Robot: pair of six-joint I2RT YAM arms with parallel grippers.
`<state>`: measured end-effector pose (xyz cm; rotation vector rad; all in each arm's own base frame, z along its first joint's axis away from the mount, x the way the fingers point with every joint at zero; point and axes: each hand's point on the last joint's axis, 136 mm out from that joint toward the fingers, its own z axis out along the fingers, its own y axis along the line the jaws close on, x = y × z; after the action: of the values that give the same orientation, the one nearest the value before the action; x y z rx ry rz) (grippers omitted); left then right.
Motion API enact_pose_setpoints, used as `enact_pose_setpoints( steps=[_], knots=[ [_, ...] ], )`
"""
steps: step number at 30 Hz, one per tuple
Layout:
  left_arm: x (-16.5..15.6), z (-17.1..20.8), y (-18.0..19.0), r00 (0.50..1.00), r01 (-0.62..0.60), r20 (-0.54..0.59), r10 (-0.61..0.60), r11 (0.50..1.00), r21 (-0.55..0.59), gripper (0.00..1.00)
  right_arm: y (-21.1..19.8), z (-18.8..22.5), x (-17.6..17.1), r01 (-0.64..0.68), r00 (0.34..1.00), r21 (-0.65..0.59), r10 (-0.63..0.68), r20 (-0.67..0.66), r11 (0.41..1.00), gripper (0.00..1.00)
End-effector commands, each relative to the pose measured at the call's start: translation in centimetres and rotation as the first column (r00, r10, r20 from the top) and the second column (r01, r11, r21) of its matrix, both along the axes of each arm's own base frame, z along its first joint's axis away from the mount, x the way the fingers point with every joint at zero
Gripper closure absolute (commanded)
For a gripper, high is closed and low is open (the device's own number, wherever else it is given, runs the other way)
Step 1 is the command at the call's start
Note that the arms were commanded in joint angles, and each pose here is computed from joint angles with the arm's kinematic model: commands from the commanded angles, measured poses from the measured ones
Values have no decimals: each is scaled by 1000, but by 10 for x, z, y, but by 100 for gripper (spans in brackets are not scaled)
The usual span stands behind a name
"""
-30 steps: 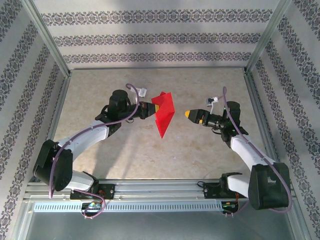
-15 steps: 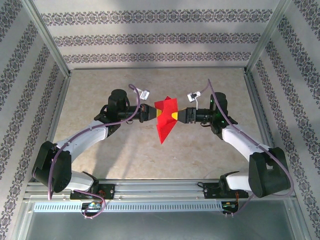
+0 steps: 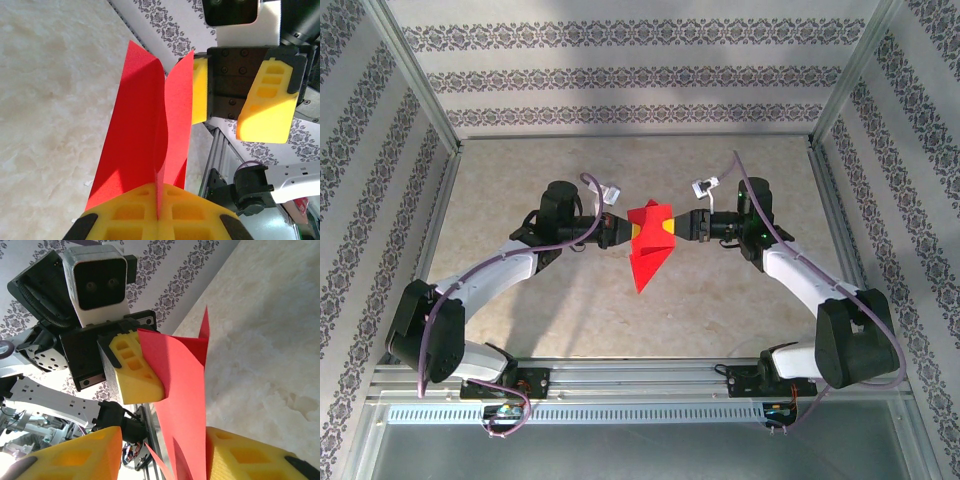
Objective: Fold a paper plane with a square sheet of paper (fold left side to right side)
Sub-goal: Fold the wing for the fifth time at the center of the table.
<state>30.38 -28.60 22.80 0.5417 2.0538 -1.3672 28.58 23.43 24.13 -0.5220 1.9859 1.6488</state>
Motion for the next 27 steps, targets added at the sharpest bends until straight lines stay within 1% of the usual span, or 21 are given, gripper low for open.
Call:
enact_pose_setpoints(
  steps=[1,5,7,8,10,11,12,13,16,17,20,22,23,25,27],
  knots=[
    [3,0,1,1000,7,21,-7,1000,13,100,2,5,9,11,999,-11,-11,38,1000,58],
    [1,-3,1,1000,16,19,-16,1000,16,100,2,-1,17,33,999,-29,-33,21,999,65],
    [1,-8,1,1000,16,10,-16,999,29,100,2,-7,22,50,999,-43,-50,10,998,71],
    [1,-10,1,1000,15,5,-15,999,36,100,2,-10,25,61,998,-52,-61,4,997,76],
    [2,-18,2,1000,9,-14,-9,999,51,99,2,-19,31,72,997,-68,-74,-21,995,89],
    [3,-21,3,1000,7,-20,-6,998,56,96,3,-23,33,77,996,-75,-80,-34,994,95],
    [3,-25,3,1000,5,-28,-4,998,62,91,3,-29,36,79,995,-83,-83,-48,993,100],
    [5,-30,3,999,-4,-34,6,998,71,78,4,-35,37,80,994,-91,-86,-63,993,100],
    [10,-50,10,997,-50,-59,57,991,126,49,4,-60,43,98,987,-135,-114,-115,986,100],
    [12,-58,15,994,-78,-61,88,984,161,41,3,-71,45,105,982,-155,-127,-140,982,100],
    [21,-84,37,979,-171,-63,196,944,283,33,1,-112,51,120,959,-218,-170,-227,969,100],
    [25,-98,51,964,-222,-68,259,915,337,33,-1,-135,55,131,938,-255,-203,-282,958,100],
    [26,-101,57,956,-243,-73,285,905,350,33,-2,-147,57,138,919,-277,-227,-322,951,100],
    [23,-96,60,955,-253,-64,291,906,338,34,-4,-160,58,149,887,-300,-261,-382,942,100],
    [18,-85,59,958,-261,-35,286,912,316,35,-7,-164,57,170,865,-321,-297,-404,932,100]
  ],
)
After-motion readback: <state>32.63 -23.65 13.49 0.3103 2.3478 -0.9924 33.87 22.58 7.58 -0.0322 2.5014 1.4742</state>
